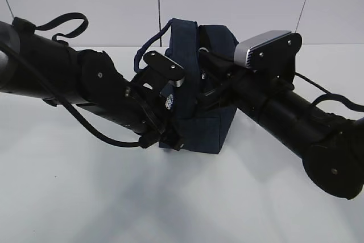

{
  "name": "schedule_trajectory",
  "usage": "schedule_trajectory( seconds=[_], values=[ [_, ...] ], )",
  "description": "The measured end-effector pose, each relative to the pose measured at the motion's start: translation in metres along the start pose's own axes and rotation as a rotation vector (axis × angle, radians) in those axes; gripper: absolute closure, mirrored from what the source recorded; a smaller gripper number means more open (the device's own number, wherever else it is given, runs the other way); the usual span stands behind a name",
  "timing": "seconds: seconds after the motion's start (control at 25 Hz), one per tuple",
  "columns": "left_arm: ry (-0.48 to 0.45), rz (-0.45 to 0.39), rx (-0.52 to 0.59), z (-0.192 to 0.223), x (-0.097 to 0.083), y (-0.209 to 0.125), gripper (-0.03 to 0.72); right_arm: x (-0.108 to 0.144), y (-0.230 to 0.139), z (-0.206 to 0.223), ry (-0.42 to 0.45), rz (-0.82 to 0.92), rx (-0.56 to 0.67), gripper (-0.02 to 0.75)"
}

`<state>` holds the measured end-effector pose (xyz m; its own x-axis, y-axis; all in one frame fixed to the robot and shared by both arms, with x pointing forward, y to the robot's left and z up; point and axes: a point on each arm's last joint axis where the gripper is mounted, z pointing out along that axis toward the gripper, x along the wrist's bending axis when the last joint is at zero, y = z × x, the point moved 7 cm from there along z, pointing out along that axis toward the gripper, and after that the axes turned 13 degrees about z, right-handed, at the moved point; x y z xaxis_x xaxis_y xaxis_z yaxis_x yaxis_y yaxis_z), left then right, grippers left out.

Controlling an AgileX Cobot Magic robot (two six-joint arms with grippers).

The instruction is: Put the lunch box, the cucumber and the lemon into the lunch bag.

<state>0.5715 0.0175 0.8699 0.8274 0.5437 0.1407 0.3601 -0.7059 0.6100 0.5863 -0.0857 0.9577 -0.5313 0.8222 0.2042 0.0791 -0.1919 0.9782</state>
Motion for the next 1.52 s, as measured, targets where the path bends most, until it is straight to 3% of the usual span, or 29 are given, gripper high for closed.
schedule_trajectory(
  seconds=[0.68, 1.52],
  values=[
    [-0.002, -0.015, -0.002, 0.0, 0.0, 0.0, 0.694, -0.039, 0.036, 0.045, -0.124, -0.036, 0.05, 0.731],
    [0.022, -0.055, 0.0, 0.003, 0.0, -0.011, 0.694, -0.078, 0.057, 0.128, -0.267, 0.13, 0.218, 0.731]
  ],
)
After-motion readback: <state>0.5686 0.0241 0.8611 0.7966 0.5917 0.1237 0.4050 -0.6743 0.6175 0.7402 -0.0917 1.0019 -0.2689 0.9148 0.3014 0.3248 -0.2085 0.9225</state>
